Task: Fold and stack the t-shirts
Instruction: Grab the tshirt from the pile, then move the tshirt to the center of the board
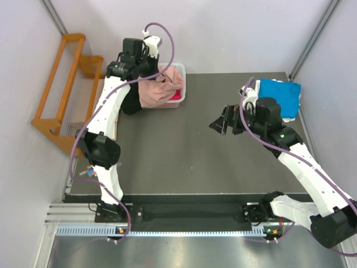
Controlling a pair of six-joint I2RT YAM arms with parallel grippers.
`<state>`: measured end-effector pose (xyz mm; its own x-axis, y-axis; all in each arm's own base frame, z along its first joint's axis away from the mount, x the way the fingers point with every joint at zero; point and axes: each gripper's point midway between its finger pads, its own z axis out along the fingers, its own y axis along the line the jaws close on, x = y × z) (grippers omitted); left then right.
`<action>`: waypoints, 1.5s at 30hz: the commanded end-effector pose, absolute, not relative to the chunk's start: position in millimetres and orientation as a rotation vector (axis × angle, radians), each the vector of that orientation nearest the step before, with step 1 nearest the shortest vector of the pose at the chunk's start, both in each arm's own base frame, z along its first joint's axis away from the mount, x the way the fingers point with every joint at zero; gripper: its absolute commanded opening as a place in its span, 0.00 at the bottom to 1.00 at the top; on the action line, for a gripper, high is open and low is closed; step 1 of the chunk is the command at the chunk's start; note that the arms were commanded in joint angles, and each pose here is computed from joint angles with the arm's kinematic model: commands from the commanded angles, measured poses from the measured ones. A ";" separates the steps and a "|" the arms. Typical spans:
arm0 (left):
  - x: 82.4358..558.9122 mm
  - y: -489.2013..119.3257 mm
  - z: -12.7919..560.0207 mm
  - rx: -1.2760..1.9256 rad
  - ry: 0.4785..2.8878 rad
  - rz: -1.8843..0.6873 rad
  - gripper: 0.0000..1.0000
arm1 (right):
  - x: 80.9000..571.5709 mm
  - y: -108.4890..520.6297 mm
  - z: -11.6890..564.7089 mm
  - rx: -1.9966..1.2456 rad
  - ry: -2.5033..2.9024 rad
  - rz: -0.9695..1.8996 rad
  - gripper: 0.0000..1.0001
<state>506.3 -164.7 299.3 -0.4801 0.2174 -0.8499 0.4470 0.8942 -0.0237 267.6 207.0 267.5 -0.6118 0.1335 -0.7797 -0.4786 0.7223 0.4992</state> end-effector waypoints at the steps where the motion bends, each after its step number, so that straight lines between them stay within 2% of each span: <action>1: 412.1 -213.2 432.1 0.735 1.758 -0.437 0.00 | 263.0 210.4 284.9 -0.293 1.979 0.916 1.00; 3: 378.1 -228.6 451.4 0.803 1.697 -0.502 0.00 | 262.9 210.6 285.1 -0.288 1.974 0.922 1.00; 10: 275.3 -223.9 520.7 0.898 1.489 -0.691 0.00 | 263.6 214.2 287.3 -0.286 1.968 0.948 1.00; 13: 245.7 -222.3 530.0 0.937 1.459 -0.757 0.00 | 262.8 213.8 289.1 -0.280 1.968 0.950 1.00; 16: 234.3 -224.0 511.3 0.984 1.499 -0.804 0.00 | 262.1 213.0 294.4 -0.277 1.959 0.950 1.00; 21: 231.1 -224.1 477.7 1.034 1.578 -0.823 0.00 | 262.4 212.9 304.3 -0.270 1.944 0.954 1.00; 31: 257.6 -211.9 489.8 0.915 1.583 -0.679 0.00 | 261.6 213.8 308.6 -0.262 1.937 0.968 1.00; 35: 283.3 -192.5 521.5 0.729 1.542 -0.536 0.00 | 259.4 211.8 314.0 -0.273 1.926 0.956 1.00; 39: 321.6 -144.5 552.5 0.432 1.519 -0.286 0.00 | 257.7 208.6 314.9 -0.278 1.927 0.938 1.00; 41: 323.6 -150.5 540.3 0.468 1.551 -0.301 0.00 | 257.2 207.9 315.3 -0.281 1.927 0.933 1.00; 45: 289.7 -209.2 490.9 0.757 1.635 -0.647 0.00 | 256.5 204.3 317.6 -0.279 1.921 0.916 1.00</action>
<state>311.0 -174.2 499.4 -0.1011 0.1676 -0.9807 0.6168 0.7839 0.0704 258.6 206.3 282.0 -0.6027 0.1609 -0.7816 -0.4864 0.7023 0.5197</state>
